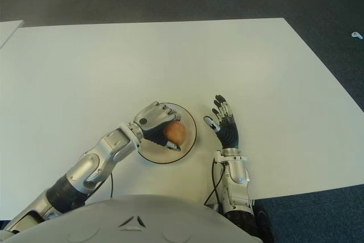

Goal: Put the apples into the plate.

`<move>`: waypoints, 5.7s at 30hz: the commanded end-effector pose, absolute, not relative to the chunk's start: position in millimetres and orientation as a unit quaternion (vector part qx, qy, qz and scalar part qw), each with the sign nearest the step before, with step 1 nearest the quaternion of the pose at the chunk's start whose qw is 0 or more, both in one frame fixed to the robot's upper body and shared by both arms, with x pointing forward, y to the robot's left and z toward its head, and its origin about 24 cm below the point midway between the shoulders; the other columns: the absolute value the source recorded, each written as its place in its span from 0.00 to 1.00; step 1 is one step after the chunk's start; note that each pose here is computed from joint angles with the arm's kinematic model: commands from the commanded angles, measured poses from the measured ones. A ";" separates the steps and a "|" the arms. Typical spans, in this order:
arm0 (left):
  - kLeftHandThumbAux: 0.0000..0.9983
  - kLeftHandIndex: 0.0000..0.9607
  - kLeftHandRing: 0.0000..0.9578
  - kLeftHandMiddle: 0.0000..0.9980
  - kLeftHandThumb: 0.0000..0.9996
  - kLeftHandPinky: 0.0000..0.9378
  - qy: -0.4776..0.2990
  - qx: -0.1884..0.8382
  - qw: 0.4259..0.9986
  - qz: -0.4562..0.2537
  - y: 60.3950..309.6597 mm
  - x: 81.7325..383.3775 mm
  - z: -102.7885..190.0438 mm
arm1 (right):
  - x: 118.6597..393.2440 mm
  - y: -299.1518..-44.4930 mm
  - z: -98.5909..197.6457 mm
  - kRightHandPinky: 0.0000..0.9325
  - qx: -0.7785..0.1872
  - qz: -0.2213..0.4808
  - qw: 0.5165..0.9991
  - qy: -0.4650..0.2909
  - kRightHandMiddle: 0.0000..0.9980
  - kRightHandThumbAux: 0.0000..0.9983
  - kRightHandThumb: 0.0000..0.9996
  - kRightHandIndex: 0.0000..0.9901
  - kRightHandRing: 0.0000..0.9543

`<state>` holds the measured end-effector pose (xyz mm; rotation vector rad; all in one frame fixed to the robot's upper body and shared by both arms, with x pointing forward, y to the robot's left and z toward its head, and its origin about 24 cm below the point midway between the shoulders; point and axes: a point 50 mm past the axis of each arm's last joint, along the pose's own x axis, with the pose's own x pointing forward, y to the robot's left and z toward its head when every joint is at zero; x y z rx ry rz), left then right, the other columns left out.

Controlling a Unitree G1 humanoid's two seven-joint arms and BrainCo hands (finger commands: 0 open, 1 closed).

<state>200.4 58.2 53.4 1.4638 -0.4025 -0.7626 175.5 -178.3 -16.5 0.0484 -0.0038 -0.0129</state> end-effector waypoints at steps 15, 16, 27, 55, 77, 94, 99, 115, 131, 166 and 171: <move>0.21 0.00 0.00 0.00 0.16 0.01 -0.165 0.641 0.686 -0.301 70.4 195.2 44.6 | 151.8 -174.0 -51.6 0.00 0.047 -0.011 0.993 0.109 0.00 0.55 0.13 0.00 0.00; 0.20 0.00 0.00 0.00 0.15 0.00 -0.166 0.640 0.688 -0.299 70.5 195.1 45.0 | 151.7 -174.1 -51.6 0.00 0.047 -0.011 0.993 0.109 0.00 0.55 0.13 0.00 0.00; 0.18 0.00 0.00 0.00 0.18 0.00 -0.179 0.618 0.722 -0.254 77.7 196.2 55.5 | 151.0 -174.9 -51.9 0.00 0.053 -0.007 0.993 0.110 0.00 0.55 0.14 0.00 0.00; 0.23 0.00 0.00 0.00 0.14 0.00 -0.147 0.597 0.784 -0.084 117.5 195.6 65.4 | 146.6 -175.5 -51.9 0.00 0.044 -0.013 0.993 0.110 0.00 0.57 0.14 0.00 0.00; 0.27 0.13 0.00 0.00 0.00 0.00 0.032 0.125 0.985 0.117 172.1 130.3 -5.2 | 144.6 -175.2 -53.4 0.00 0.051 -0.014 0.992 0.114 0.00 0.57 0.14 0.00 0.00; 0.34 0.15 0.00 0.00 0.02 0.02 -0.024 0.087 0.994 0.065 159.4 127.0 -28.8 | 144.6 -179.1 -53.6 0.00 0.047 -0.002 0.992 0.114 0.00 0.58 0.12 0.00 0.00; 0.37 0.16 0.00 0.01 0.06 0.03 -0.025 0.059 0.996 0.063 147.2 122.0 -26.0 | 144.0 -179.2 -52.2 0.00 0.048 0.000 0.993 0.111 0.00 0.58 0.12 0.00 0.00; 0.44 0.06 0.01 0.03 0.11 0.02 0.038 0.016 0.999 0.029 133.8 99.4 -25.9 | 141.5 -178.7 -49.4 0.00 0.060 -0.003 0.992 0.108 0.00 0.58 0.14 0.00 0.00; 0.48 0.07 0.02 0.05 0.04 0.02 0.071 0.015 0.997 0.026 132.5 96.6 -30.6 | 134.9 -175.1 -44.6 0.00 0.063 0.012 0.992 0.109 0.00 0.58 0.13 0.00 0.00; 0.45 0.00 0.00 0.00 0.03 0.00 0.130 -0.013 0.987 0.093 128.9 83.3 -26.2 | 132.1 -171.9 -23.1 0.00 0.051 0.058 0.990 0.117 0.00 0.53 0.15 0.00 0.00; 0.45 0.00 0.00 0.00 0.03 0.00 0.121 -0.003 0.988 0.097 130.5 82.8 -24.9 | 131.8 -171.7 -23.0 0.00 0.047 0.063 0.990 0.116 0.00 0.52 0.14 0.00 0.00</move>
